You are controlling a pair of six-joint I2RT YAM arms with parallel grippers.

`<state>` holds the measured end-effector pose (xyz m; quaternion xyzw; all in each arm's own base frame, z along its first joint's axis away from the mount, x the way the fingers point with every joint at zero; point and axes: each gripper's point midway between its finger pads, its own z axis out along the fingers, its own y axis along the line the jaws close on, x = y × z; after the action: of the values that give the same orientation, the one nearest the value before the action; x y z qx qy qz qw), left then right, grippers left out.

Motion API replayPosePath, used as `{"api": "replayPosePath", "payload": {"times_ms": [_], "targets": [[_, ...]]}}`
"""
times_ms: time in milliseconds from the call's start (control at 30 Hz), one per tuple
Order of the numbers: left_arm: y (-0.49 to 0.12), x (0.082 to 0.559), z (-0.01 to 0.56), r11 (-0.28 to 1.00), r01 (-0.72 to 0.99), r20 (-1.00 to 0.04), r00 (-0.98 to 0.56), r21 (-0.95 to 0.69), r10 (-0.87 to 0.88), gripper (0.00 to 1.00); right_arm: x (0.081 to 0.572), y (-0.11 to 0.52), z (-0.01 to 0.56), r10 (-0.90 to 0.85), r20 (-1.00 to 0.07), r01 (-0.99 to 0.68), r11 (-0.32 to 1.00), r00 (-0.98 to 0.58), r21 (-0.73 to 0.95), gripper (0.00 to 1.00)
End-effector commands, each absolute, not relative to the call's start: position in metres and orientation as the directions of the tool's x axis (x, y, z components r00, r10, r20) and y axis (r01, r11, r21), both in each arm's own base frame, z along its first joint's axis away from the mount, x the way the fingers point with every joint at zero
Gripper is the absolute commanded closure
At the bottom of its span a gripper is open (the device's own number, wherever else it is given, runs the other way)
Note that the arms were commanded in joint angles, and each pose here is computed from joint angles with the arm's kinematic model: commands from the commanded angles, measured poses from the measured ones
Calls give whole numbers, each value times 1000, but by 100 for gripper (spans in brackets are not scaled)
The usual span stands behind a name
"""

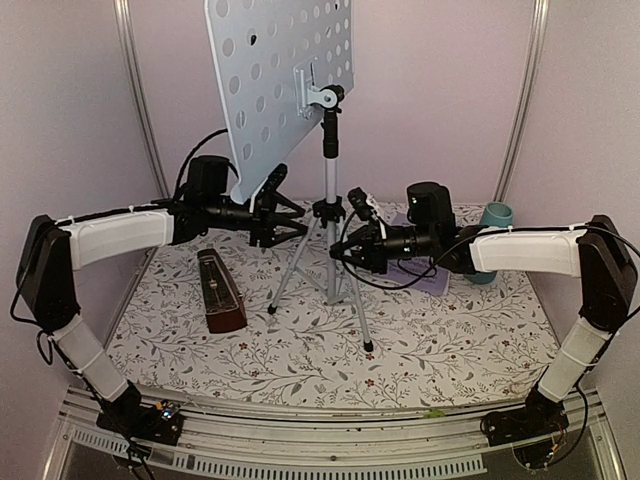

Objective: Set up the instrument practice props
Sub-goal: Adjust the music stand at the center of the board.

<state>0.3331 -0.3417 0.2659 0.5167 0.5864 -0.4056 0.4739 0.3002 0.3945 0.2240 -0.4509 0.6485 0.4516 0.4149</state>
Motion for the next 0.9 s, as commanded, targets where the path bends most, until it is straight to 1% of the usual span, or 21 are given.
{"api": "replayPosePath", "payload": {"times_ms": [0,167,233,300,500,533,600,633,733,800,867], "targets": [[-360,327,244,115,993,-961,-56,-25,272,45,324,386,189,-311,-947,-971,238,-84,8,100],[-368,328,239,126,992,-956,-54,-18,289,49,325,385,188,-315,-945,-970,242,-87,9,100],[-370,327,238,125,992,-956,-52,-16,290,52,325,385,189,-317,-945,-969,245,-87,7,100],[-371,327,236,130,991,-954,-54,-16,295,57,326,384,190,-318,-944,-968,250,-88,6,100],[-375,328,234,154,988,-953,-48,-1,300,78,327,382,189,-323,-941,-964,266,-101,12,100],[-376,328,234,160,987,-953,-43,6,301,83,328,382,190,-324,-940,-962,272,-106,15,100],[-375,329,236,180,983,-954,-34,21,298,96,329,381,192,-326,-938,-958,285,-115,19,100],[-374,330,238,192,981,-956,-28,29,291,100,331,380,194,-327,-937,-955,297,-121,19,99],[-370,333,247,246,968,-965,-12,55,263,100,335,378,199,-332,-934,-945,326,-130,15,85],[-367,337,251,297,952,-968,-7,70,250,100,338,375,203,-329,-935,-936,353,-132,8,72],[-362,342,254,365,927,-969,-7,86,247,100,343,371,208,-325,-936,-920,391,-137,0,62]]}}
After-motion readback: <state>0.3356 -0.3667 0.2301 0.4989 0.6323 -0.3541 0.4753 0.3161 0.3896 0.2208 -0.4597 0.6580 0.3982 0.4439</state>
